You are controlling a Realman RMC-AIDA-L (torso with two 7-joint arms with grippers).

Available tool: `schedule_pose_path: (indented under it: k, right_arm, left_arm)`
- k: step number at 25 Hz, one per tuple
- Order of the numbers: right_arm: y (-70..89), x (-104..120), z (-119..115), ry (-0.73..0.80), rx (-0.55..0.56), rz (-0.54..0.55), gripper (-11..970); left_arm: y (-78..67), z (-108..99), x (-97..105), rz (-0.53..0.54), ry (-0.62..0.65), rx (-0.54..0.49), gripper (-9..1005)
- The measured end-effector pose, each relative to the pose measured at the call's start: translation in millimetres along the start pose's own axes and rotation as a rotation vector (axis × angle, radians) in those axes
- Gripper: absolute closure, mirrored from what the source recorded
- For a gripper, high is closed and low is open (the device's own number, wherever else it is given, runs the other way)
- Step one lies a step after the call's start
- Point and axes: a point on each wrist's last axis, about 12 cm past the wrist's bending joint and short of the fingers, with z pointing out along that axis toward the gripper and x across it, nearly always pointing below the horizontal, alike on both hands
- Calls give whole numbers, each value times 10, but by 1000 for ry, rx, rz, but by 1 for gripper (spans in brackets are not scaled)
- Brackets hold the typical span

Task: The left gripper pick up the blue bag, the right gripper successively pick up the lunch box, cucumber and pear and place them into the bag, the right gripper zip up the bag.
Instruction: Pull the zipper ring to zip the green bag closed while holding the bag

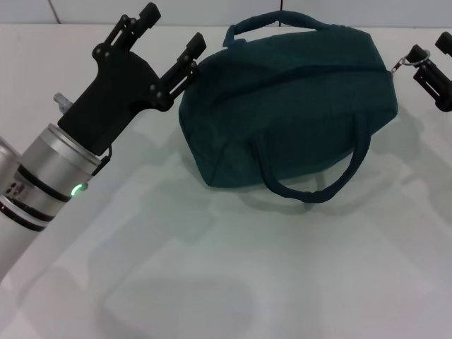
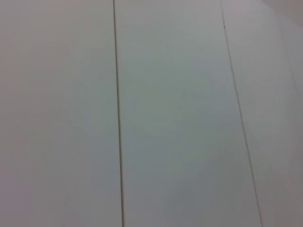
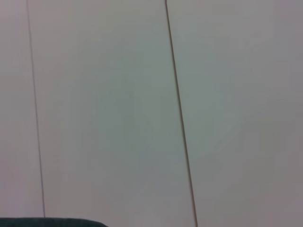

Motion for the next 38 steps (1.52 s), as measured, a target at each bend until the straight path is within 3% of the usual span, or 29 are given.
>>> schedule_pose_path:
  k: [9, 20, 31, 38]
  right_arm:
    - [71, -59, -33, -62, -54, 12, 395]
    - [485, -175, 62, -112, -436, 3, 396]
    - [392, -114, 111, -56, -351, -12, 397]
    - [254, 14, -60, 16, -229, 3, 398]
  left_arm:
    - [3, -55, -14, -1, -9, 4, 235]
    - [-136, -75, -11, 3, 1, 138, 237]
    - [-110, -104, 6, 8, 15, 113, 238]
    - [-98, -21, 10, 15, 21, 122, 239]
